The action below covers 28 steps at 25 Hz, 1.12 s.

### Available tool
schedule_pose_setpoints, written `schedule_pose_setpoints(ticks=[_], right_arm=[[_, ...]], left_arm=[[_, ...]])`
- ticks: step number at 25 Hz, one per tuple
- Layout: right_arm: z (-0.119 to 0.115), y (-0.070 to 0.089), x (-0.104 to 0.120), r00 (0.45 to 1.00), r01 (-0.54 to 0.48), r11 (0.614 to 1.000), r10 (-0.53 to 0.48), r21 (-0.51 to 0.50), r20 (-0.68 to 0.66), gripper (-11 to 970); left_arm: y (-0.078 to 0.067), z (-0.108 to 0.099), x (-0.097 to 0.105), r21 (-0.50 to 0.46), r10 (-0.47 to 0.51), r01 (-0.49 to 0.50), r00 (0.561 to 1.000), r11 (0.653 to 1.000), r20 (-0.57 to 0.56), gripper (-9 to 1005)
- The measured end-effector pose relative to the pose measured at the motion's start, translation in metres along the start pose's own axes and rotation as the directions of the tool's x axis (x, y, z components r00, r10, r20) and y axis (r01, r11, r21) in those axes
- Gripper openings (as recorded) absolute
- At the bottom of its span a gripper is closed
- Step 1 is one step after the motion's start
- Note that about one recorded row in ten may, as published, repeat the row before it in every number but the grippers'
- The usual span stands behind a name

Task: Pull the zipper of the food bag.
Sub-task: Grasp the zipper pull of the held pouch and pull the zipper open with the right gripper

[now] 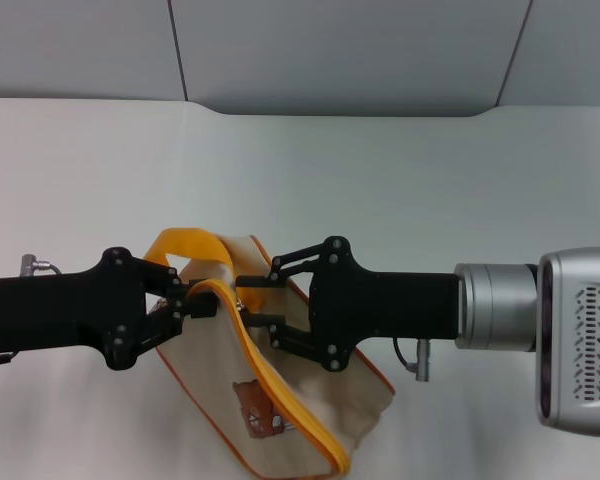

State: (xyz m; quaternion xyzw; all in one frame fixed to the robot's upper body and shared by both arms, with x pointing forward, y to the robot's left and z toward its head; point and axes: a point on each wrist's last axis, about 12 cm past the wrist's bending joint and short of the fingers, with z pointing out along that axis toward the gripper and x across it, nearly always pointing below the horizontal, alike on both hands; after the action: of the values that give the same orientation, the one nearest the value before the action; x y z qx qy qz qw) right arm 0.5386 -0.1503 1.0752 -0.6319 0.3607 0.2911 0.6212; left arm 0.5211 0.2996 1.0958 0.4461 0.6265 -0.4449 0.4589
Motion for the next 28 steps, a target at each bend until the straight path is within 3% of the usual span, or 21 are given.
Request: schedule_pose_setpoints(ticks=[12,17,20,25,28], right_arm=[[0.001,0.0,0.001,1.0,-0.003,1.0,0.003,0.0,-0.006,217],[0.001,0.0,0.002,1.0,-0.006,1.0,0.006,0.001,-0.019,34],[0.0,0.001,0.003,1.0,-0.009,1.0,0.009,-0.006,-0.023,5],[-0.022,0.019,0.008,0.998,-0.014,0.997,0.009,-0.073,-0.064,32],[-0.054,0.032,0.004,0.995,-0.073,0.995,0.067,-0.07,-0.078,48]], left_arm=[[0.0,-0.002,0.0,-0.009,0.001,-0.001,1.0,1.0,0.009,66],[-0.001,-0.001,0.001,-0.009,0.001,-0.001,1.0,1.0,0.01,66],[-0.001,-0.003,0.001,-0.025,0.001,0.0,1.0,1.0,0.02,66],[0.001,-0.013,0.003,-0.108,-0.008,0.015,0.998,0.994,0.066,66],[0.003,-0.017,0.004,-0.15,-0.017,0.029,0.997,0.988,0.08,65]])
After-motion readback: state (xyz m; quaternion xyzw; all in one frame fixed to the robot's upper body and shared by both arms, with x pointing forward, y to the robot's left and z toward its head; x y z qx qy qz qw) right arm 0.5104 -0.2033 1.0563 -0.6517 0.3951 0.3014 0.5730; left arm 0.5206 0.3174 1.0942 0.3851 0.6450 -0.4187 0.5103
